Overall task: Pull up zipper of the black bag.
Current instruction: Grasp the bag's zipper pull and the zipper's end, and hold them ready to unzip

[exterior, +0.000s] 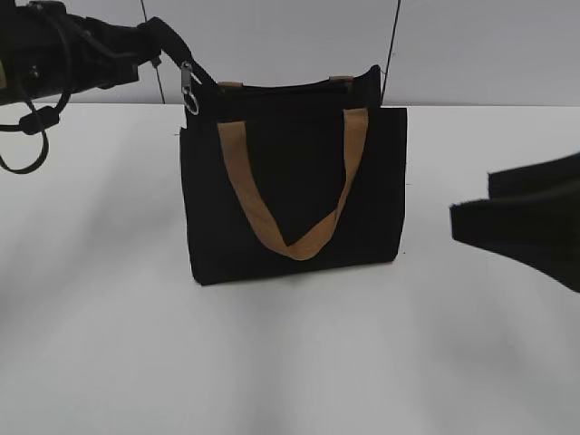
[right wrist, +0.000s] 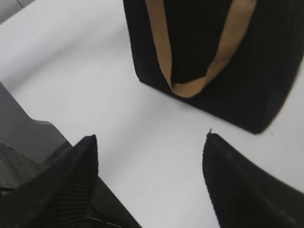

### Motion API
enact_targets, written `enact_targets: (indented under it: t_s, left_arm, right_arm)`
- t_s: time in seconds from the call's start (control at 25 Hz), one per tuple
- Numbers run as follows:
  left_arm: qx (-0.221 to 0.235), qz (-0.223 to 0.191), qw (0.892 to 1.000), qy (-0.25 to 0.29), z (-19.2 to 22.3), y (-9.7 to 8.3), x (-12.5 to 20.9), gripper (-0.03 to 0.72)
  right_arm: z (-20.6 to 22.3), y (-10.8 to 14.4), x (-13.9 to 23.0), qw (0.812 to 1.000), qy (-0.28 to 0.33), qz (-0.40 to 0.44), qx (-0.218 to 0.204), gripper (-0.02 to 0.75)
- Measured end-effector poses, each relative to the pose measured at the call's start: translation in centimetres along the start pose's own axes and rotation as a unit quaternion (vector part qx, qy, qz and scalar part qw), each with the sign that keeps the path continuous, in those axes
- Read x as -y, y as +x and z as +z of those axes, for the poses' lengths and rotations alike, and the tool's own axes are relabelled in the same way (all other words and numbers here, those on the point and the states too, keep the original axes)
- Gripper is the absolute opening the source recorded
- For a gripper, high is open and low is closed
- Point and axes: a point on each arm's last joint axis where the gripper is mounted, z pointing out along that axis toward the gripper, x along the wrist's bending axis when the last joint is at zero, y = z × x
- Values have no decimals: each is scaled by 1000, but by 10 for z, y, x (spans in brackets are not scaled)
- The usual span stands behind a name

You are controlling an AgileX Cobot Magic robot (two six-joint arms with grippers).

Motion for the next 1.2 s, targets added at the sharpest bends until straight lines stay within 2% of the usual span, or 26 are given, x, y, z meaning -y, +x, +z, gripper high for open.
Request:
enact_targets:
  t_s: [0.12, 0.2, 0.4, 0.8, 1.2]
  left_arm:
    - [-4, -3, 1000, -6, 2, 2, -7, 11]
    - [-6, -5, 1000, -8, 2, 2, -9, 11]
    - [-6, -15, 1000, -4, 3, 2, -9, 11]
    - [-7, -16, 1000, -3, 3, 1, -9, 11]
    - [-7, -27, 1000, -3, 3, 1, -9, 11]
  right_arm:
    - [29, -16, -7, 999, -21, 7, -26, 521]
    - [47, -20, -15, 998, -36, 4, -51, 521]
    - [97, -26, -45, 995, -31, -33, -92, 521]
    - [188, -20, -84, 986, -9, -92, -139, 521]
    - [257, -16, -94, 983, 4, -70, -168, 521]
